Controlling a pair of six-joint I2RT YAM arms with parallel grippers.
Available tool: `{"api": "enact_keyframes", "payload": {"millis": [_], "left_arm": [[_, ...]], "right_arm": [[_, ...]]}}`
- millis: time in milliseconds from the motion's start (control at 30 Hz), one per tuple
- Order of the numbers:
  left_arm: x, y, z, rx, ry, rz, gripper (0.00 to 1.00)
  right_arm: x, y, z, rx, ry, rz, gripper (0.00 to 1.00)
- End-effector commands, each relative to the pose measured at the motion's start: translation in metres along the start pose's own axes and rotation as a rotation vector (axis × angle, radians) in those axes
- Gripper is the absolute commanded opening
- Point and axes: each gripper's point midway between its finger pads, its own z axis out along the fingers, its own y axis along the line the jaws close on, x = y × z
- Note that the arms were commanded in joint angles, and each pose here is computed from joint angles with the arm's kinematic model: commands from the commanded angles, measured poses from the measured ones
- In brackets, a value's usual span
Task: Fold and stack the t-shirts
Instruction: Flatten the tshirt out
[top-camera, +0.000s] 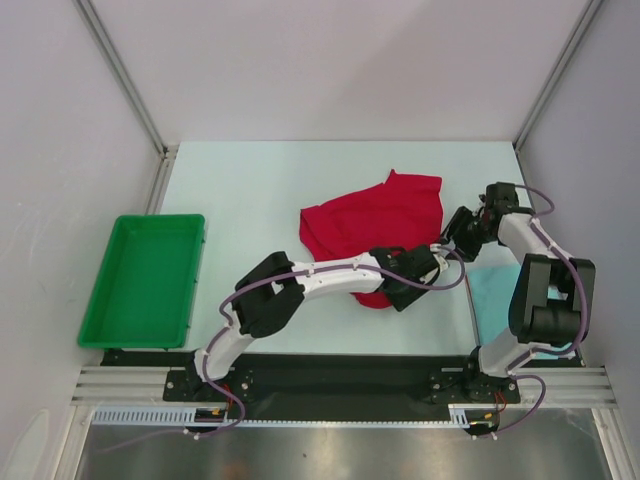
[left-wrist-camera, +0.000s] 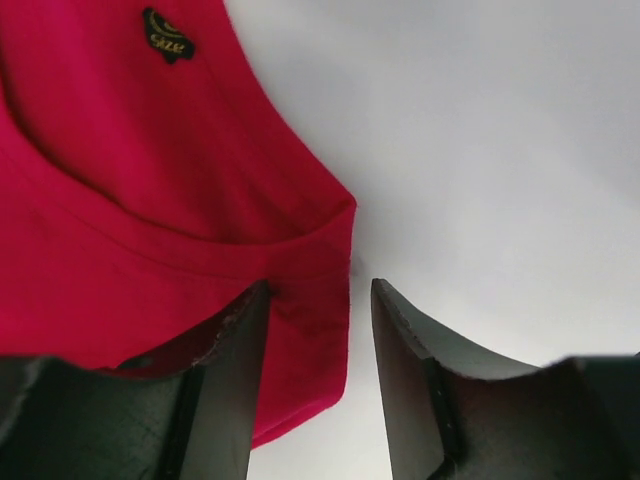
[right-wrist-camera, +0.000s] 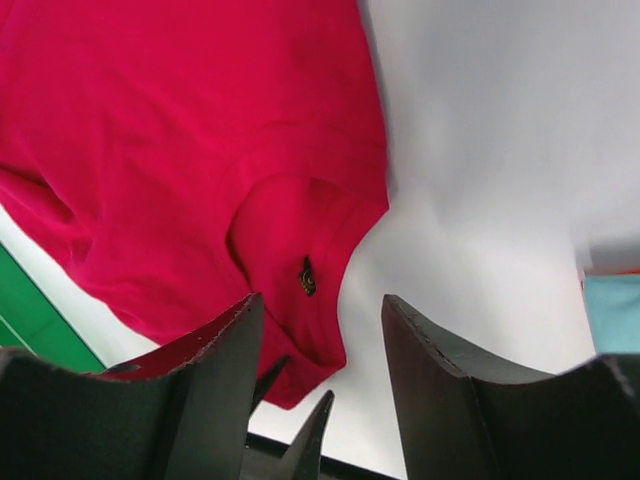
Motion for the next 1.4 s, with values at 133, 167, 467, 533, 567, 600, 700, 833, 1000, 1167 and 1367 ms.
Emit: {"api": "enact_keyframes", "payload": {"millis": [133,167,467,533,567,600,700,833,1000,1167,1367], "left_arm": [[-0.013,0.003,0.006,0.11,-0.025,-0.034,0.44],[-0.01,0.004,0.007,0.124,-0.018,-0.042,0.42],[-0.01,0.004,0.017,0.21,-0.004,-0.103,0.2],[-0.012,0.004,0.015,0.215,-0.011,-0.11,0.16],[-0.014,0.003,0.014,0.22,-0.015,-0.11,0.14],[-0.015,0.003,0.014,0.22,-0.017,-0.11,0.11],[-0.021,0.003,0.009,0.229,-0.034,-0.11,0.05],[-0.03,-0.001,-0.002,0.259,-0.061,-0.099,0.0],[-0.052,0.012,-0.033,0.22,-0.137,-0.078,0.0],[-0.084,0.053,-0.102,0.109,-0.27,-0.065,0.0],[-0.099,0.124,-0.235,-0.032,-0.504,-0.126,0.0]], "right_arm": [[-0.02,0.0,0.021,-0.005,-0.004,0.009,0.57],[-0.022,-0.001,0.024,-0.002,-0.005,0.009,0.57],[-0.032,-0.009,0.052,0.011,0.0,-0.012,0.52],[-0.035,-0.009,0.055,0.01,0.0,-0.011,0.52],[-0.039,-0.006,0.057,0.001,-0.012,-0.017,0.52],[-0.039,-0.006,0.061,0.002,-0.007,-0.017,0.52],[-0.041,-0.004,0.068,-0.003,-0.007,-0.01,0.48],[-0.044,0.005,0.073,-0.031,-0.007,0.023,0.14],[-0.067,0.048,0.046,-0.074,-0.109,-0.067,0.0],[-0.098,0.14,-0.016,-0.277,-0.266,-0.17,0.0],[-0.086,0.293,-0.109,-0.595,-0.409,-0.376,0.0]]}}
